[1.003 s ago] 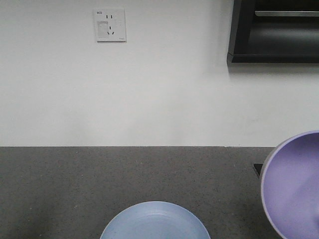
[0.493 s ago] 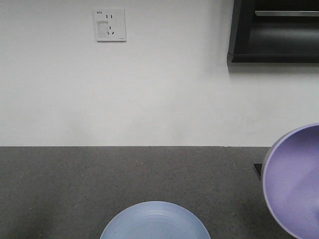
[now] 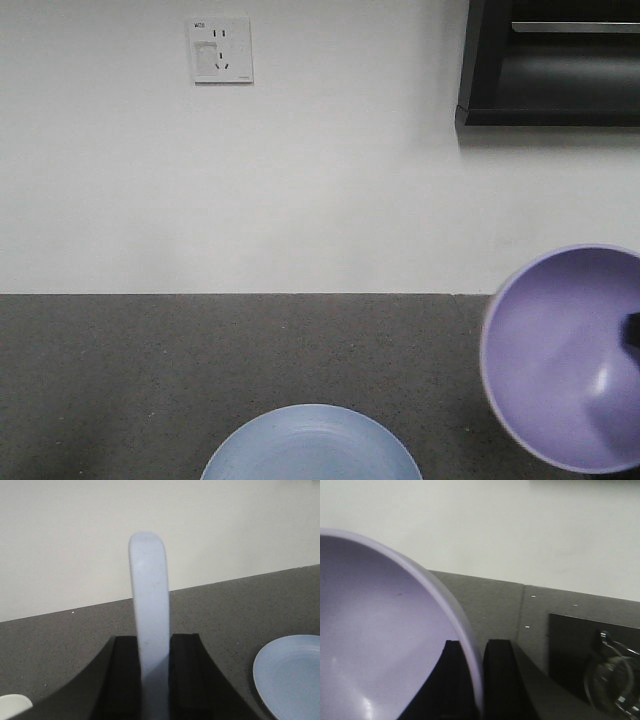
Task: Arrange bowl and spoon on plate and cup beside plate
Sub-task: 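Lower the lavender bowl onto the plate and open the right gripper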
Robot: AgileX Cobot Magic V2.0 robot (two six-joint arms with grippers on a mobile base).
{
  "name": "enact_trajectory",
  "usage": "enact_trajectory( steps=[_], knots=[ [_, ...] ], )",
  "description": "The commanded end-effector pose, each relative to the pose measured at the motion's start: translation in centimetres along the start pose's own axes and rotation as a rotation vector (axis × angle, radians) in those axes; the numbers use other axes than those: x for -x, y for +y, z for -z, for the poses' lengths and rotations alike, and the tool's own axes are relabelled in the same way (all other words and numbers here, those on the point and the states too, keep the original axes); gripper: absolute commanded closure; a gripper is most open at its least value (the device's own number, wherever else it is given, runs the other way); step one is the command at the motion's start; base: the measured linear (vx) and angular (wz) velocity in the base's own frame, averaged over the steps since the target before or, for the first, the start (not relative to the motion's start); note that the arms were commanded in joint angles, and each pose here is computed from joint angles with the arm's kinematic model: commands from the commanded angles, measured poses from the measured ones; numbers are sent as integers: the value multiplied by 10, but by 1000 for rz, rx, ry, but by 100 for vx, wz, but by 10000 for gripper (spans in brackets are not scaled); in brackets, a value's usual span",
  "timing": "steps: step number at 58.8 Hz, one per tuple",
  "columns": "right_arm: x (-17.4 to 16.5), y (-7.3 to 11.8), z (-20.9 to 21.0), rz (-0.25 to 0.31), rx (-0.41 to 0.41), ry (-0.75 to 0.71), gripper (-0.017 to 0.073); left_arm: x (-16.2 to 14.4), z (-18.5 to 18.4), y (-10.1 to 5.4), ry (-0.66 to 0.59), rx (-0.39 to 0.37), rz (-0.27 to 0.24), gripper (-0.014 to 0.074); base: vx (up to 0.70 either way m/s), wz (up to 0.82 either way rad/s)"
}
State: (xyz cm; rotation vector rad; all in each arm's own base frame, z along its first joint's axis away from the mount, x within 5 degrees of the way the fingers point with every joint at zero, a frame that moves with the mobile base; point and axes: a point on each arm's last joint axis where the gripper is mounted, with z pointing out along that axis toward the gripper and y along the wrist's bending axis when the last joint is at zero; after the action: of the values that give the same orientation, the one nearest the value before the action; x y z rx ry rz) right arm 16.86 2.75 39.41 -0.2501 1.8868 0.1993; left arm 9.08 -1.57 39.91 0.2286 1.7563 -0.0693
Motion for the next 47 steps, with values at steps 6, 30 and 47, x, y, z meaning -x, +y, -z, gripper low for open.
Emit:
enact_trajectory(
  steps=[6, 30, 47],
  knots=[
    [40, 32, -49, 83, 184, -104, 568, 15, 3, 2, -106, 20, 13, 590, 0, 0],
    [-17, 88, -195, -48, 316, 353, 568, 19, 3, 4, -150, 39, 14, 585, 0, 0],
    [-56, 92, -228, -123, 311, 532, 561, 19, 3, 4, -150, 39, 14, 580, 0, 0]
  ],
)
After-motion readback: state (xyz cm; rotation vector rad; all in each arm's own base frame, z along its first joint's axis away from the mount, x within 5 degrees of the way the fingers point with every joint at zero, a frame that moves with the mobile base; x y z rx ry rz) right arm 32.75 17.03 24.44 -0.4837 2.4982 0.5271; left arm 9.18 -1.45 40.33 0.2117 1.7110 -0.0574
